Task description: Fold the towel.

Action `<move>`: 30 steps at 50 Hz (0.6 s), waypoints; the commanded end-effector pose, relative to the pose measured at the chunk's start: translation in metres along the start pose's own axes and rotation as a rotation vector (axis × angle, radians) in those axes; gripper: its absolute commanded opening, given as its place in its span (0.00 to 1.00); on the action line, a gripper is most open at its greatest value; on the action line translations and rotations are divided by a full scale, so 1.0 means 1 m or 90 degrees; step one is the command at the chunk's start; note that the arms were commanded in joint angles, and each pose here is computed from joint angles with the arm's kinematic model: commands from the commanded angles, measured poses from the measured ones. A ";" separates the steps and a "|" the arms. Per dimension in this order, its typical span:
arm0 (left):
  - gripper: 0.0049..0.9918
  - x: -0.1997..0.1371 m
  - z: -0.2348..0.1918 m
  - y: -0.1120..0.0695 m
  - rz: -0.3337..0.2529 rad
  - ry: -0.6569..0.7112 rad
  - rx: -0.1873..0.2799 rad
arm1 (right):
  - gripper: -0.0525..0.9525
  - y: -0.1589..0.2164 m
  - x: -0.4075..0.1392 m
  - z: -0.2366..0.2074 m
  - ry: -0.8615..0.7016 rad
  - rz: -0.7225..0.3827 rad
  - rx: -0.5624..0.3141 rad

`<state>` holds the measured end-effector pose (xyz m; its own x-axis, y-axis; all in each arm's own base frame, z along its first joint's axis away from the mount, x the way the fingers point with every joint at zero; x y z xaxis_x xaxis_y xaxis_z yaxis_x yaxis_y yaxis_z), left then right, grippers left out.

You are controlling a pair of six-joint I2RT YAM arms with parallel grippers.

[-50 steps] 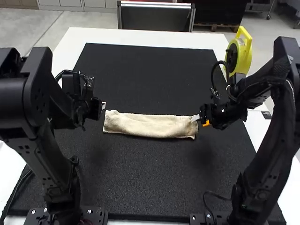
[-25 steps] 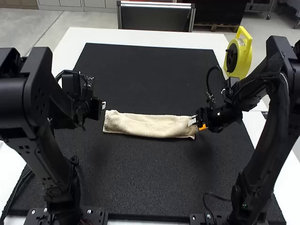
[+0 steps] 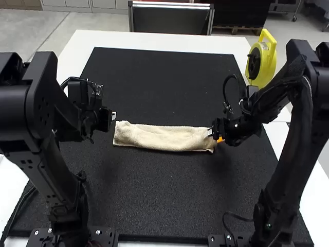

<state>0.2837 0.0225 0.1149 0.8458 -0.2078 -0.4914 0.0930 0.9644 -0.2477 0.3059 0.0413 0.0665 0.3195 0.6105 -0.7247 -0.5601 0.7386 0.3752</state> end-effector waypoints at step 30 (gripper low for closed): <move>0.44 0.000 0.020 -0.002 -0.002 -0.036 0.012 | 0.86 0.009 0.026 0.019 0.008 0.034 -0.016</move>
<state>0.2836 0.0225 0.1149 0.8456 -0.2078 -0.4917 0.0931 0.9644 -0.2475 0.3203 0.0540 0.0640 0.3081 0.6147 -0.7261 -0.5718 0.7297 0.3751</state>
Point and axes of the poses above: each hand's point on the last joint's axis, 136 mm out from that joint toward the fingers, its own x axis out along the fingers, its own y axis along the line the jaws close on, z = x × y, the point moved 9 cm from there along -x, back along the fingers, and after that the axes turned 14 degrees about -x, right-handed, at the moved point
